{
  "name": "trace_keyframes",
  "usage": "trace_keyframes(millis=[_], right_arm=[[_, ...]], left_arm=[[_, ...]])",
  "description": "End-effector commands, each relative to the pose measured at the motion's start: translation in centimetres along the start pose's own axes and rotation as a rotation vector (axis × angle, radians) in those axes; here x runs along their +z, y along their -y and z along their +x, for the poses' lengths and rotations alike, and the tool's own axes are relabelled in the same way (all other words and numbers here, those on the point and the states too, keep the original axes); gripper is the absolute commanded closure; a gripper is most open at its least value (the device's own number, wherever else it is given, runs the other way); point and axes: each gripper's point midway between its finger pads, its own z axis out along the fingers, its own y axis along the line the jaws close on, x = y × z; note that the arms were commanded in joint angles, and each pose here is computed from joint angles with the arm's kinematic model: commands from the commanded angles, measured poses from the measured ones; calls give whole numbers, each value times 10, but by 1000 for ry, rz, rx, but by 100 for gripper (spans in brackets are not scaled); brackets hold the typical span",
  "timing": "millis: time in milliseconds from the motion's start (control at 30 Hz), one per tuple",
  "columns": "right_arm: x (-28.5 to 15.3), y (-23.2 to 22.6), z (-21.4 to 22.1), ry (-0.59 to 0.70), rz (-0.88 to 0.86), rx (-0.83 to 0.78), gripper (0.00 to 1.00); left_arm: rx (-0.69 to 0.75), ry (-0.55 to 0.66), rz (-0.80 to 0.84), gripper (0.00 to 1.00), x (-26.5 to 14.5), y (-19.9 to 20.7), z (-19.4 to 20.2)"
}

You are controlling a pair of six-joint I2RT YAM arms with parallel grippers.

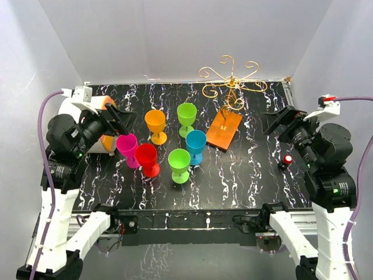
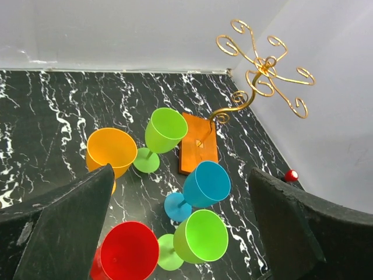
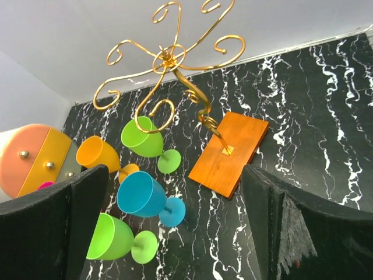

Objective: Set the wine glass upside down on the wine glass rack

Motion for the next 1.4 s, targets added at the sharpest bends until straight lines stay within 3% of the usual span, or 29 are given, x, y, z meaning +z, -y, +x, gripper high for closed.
trace_keyframes(millis=[0,200,333,500,667,833,1200,1367], right_arm=[[2,-10,4,-6,-71,-9,2],[13,-1,30,-80,-60,-24,2],[14,-17,49,-156,-172,-50,6],[12,-36,82,-299,-322,-37,8],[13,-33,105,-404,-327,-15,9],[19,-32,137,-553,-357,43,19],[48,-42,146,-504,-301,86,20],[62,-48,157,-494,-240,83,26]], left_arm=[[-18,12,86,1,9,9,2],[-60,-38,251,1,22,25,24],[-83,-82,339,1,25,35,35],[-87,-50,321,1,26,30,35],[-66,-33,346,1,19,35,35],[-76,-42,317,1,26,25,44],[-96,-51,371,1,28,30,50],[-120,-77,348,1,32,25,57]])
